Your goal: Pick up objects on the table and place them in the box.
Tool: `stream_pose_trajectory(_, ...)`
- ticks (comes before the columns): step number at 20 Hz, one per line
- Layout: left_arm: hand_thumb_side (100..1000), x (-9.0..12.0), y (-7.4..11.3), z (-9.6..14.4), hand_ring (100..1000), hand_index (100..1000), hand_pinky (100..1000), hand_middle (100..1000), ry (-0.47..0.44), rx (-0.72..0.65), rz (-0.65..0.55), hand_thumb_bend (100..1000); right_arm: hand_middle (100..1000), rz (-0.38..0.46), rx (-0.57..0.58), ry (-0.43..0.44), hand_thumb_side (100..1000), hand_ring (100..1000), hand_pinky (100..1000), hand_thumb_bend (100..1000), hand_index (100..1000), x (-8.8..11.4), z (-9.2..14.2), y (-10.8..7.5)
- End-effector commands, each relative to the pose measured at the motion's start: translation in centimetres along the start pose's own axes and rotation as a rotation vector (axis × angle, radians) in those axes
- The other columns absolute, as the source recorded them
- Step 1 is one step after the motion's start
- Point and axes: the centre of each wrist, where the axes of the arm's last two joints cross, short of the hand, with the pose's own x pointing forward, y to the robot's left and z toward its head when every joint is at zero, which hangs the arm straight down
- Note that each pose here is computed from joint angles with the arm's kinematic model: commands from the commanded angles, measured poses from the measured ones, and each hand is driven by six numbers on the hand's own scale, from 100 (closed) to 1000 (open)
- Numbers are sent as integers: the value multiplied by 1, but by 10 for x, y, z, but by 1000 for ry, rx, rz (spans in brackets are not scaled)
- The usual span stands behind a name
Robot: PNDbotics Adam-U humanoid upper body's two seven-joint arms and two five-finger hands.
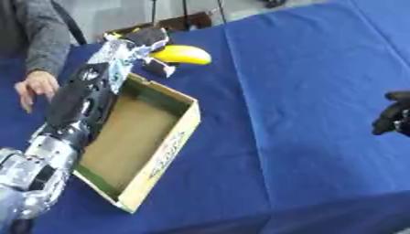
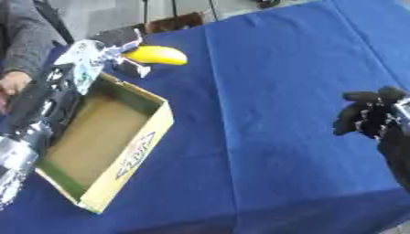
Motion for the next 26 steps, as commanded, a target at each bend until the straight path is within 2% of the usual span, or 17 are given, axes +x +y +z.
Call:
stream_pose_trajectory(1,258,-8,31,8,350,499,330,376,1,66,-10,100,534,10,-4,-16,1000,572,563,100,763,4,0,-4)
stream_pose_trajectory(10,267,-12,56,25,337,495,313,366,-49,125,63,100,534,4,-16,-11,1000,573,563,100,763,2,4,-4)
stream_pose_trajectory(15,274,-15,68,44,333,494,309,363,-115,170,42,100,533,3,-32,-1,1000,573,563,100,763,-1,8,-6)
stream_pose_trajectory(21,270,-16,62,75,336,495,312,366,-215,188,-15,100,533,1,-51,15,1000,574,563,100,763,-5,12,-7)
stream_pose_trajectory(26,260,-12,47,101,343,498,318,372,-287,122,-38,100,533,-3,-61,24,1000,575,563,100,763,-8,15,-7)
